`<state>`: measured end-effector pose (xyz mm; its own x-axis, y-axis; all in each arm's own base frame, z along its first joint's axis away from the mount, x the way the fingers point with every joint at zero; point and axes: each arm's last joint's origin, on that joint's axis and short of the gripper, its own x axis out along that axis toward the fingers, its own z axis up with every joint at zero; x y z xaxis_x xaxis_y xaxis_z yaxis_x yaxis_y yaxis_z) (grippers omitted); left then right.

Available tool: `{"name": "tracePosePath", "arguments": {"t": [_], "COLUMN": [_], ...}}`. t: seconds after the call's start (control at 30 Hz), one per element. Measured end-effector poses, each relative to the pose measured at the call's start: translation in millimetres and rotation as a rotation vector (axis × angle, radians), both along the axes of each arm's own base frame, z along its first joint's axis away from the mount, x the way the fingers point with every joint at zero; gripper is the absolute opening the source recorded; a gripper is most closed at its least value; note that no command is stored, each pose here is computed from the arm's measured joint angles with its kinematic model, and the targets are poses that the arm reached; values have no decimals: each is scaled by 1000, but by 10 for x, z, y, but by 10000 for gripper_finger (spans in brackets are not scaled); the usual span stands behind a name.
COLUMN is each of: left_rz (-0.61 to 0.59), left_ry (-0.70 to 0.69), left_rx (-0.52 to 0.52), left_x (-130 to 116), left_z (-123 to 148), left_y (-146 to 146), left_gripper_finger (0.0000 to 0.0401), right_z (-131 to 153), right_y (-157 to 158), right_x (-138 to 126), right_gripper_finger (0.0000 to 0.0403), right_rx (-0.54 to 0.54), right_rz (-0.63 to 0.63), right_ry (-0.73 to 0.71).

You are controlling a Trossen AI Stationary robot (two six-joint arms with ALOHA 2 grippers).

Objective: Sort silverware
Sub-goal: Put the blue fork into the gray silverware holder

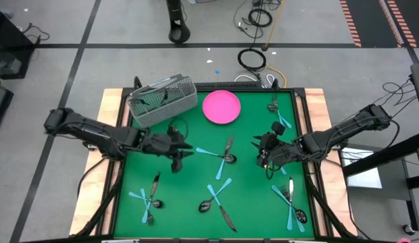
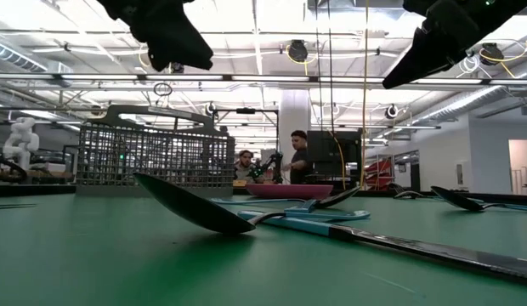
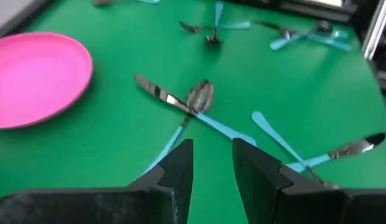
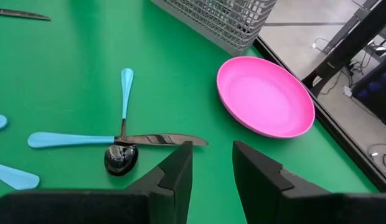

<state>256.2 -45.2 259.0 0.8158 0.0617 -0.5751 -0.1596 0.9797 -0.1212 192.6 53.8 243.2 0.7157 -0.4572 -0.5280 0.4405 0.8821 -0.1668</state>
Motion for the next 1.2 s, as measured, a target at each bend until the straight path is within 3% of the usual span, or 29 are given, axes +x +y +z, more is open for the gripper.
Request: {"name": "tracePosePath", "arguments": {"t": [0.13, 0.27, 0.5, 0.67, 0.8, 1.03, 1.2], "left_rz": [-41, -111, -277, -360, -408, -501, -472], "left_ry": [38, 61, -33, -61, -69, -132, -170], "left_rx": [27, 93, 251, 314, 335, 305, 302], "left_x": [160, 351, 582, 616, 637, 687, 723], "left_z": [-46, -64, -75, -58, -54, -17, 17], "left_y": [-138, -270, -376, -320, -248, -114, 5], "left_gripper_finger": [114, 114, 114, 114, 114, 114, 114], "right_z": [-4, -20, -40, -19, -28, -93, -222], "right_y": [11, 46, 173, 335, 476, 694, 637], "right_x": [4, 7, 6, -42, -125, -360, -580], "right_gripper_finger": [102, 102, 102, 102, 102, 102, 102], "right_rx": [55, 192, 650, 958, 1107, 1264, 1134], "right_rz": [9, 61, 218, 228, 168, -7, -171], "right_ry": [-8, 3, 82, 145, 210, 402, 593]}}
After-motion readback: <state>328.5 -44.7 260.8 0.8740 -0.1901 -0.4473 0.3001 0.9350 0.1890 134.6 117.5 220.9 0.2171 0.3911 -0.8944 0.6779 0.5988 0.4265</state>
